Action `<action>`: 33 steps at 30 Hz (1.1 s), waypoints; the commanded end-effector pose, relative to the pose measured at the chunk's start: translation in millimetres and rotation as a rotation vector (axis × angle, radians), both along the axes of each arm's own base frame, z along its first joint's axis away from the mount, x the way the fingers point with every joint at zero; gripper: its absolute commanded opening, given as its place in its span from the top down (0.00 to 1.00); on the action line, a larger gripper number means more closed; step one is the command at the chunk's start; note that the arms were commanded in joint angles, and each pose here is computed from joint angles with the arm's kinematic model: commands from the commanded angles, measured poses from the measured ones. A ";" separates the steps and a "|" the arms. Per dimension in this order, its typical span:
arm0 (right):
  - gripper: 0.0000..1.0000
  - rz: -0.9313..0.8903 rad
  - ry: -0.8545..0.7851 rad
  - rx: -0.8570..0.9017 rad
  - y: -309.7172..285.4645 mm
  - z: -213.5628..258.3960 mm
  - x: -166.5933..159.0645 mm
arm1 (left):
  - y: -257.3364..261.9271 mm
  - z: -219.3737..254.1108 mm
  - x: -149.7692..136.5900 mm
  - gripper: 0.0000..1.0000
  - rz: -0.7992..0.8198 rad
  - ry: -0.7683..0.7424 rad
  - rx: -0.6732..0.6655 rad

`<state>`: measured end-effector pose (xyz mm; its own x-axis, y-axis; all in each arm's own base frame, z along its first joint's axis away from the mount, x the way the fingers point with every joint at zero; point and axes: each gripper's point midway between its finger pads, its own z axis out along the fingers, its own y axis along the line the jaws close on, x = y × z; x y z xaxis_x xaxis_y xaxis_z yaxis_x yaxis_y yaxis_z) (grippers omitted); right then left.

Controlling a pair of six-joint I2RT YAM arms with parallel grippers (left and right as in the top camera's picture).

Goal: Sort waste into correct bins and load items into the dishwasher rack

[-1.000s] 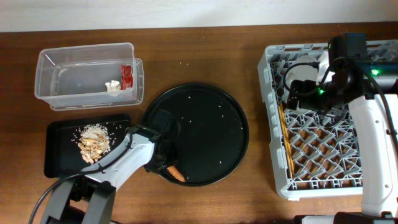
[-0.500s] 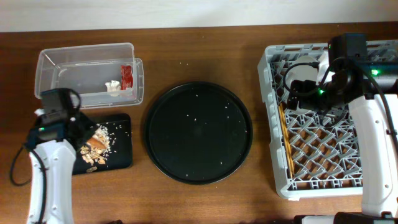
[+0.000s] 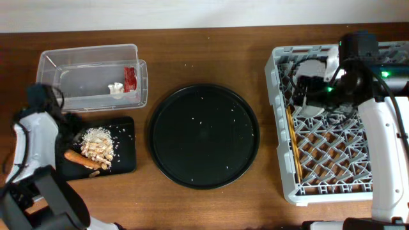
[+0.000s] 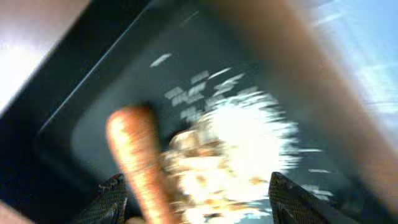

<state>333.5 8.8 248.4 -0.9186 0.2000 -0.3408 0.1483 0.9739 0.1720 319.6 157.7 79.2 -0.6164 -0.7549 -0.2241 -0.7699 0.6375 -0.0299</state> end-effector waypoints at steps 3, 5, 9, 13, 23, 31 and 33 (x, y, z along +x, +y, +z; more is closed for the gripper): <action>0.02 0.354 -0.097 0.118 77.0 -6.2 33.3 | -156.3 82.7 71.1 0.20 -0.872 -0.206 0.015; 0.02 0.285 0.101 0.078 62.8 -41.7 15.9 | -177.5 64.8 15.5 0.01 -0.943 0.045 -0.032; 0.02 0.264 0.221 0.055 52.4 -47.2 -12.3 | -173.5 68.0 -58.6 0.01 -0.906 0.302 -0.168; 0.02 0.265 0.090 0.036 49.5 -25.2 -30.7 | -173.8 114.1 -70.2 0.01 -0.919 0.016 -0.039; 0.02 0.133 -0.566 -0.133 10.0 7.8 -137.9 | -172.8 159.8 -140.9 0.01 -0.771 -0.656 0.184; 0.02 0.132 -0.562 -0.134 9.4 6.3 -139.2 | -172.7 159.8 -140.8 0.01 -0.771 -0.656 0.184; 0.02 0.099 -0.602 -0.155 1.9 6.5 -147.3 | -172.8 159.8 -140.9 0.01 -0.771 -0.656 0.184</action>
